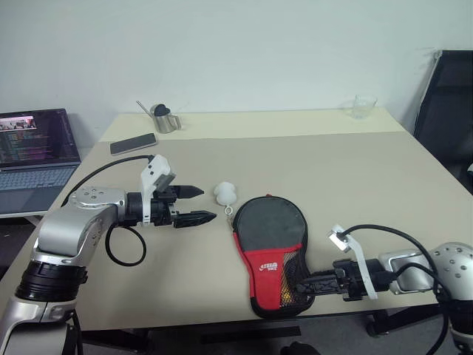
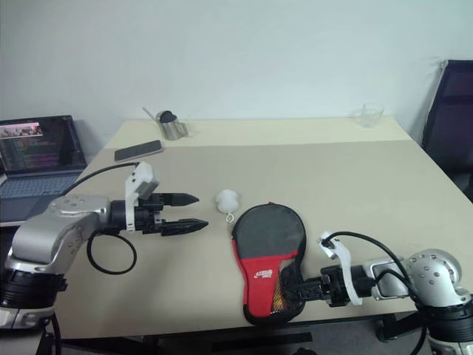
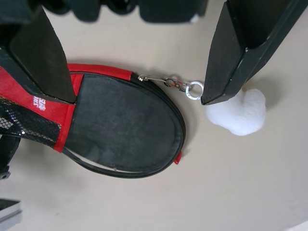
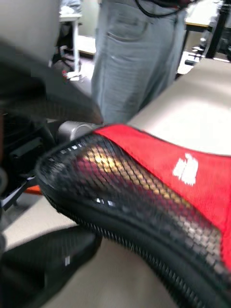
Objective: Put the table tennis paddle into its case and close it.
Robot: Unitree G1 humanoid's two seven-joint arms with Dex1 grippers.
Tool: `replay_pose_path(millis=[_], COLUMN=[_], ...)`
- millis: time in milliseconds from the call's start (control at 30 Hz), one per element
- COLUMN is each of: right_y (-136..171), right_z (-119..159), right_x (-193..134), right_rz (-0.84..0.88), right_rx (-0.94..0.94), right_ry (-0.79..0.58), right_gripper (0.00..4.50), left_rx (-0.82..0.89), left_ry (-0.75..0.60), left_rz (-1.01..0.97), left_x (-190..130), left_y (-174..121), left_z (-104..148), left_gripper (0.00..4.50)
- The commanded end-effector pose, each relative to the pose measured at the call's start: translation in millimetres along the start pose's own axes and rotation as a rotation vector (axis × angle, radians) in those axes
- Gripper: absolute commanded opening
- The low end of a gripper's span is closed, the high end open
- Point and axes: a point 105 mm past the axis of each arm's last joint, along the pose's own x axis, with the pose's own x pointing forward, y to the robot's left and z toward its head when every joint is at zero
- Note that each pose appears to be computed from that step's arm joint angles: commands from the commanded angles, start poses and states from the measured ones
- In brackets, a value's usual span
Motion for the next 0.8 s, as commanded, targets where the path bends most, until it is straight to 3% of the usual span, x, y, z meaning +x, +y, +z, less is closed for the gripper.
replay_pose_path(millis=[33,133,233,333,400,533,600,800], right_y=[3,-11,-14,-10,-4,0,-18,-48], right_z=[5,14,55,113,130,142,144,114], right_x=[-28,-55,-72,-62,-39,21,40,92], right_rz=[-0.07,-0.196,-0.279,-0.354,-0.346,-0.297,-0.359,-0.378], right_rx=[-0.148,-0.299,-0.475,-0.619,-0.686,-0.681,-0.612,-0.463], right_ry=[0.001,0.005,-0.126,-0.369,-0.441,-0.545,-0.584,-0.495], right_gripper=[4.47,4.47,4.47,4.47,4.47,4.47,4.47,4.47], left_rx=[0.05,0.059,0.064,0.044,0.029,-0.056,-0.082,-0.152], left_ry=[-0.034,-0.046,-0.074,-0.09,-0.093,-0.112,-0.094,-0.031], left_rz=[0.035,0.075,0.163,0.292,0.343,0.402,0.426,0.407], left_x=[-6,-10,-11,-3,6,33,46,85], left_y=[6,13,29,53,64,79,83,78], left_z=[12,14,18,20,22,31,32,22], left_gripper=[4.5,4.5,4.5,4.5,4.5,4.5,4.5,4.5])
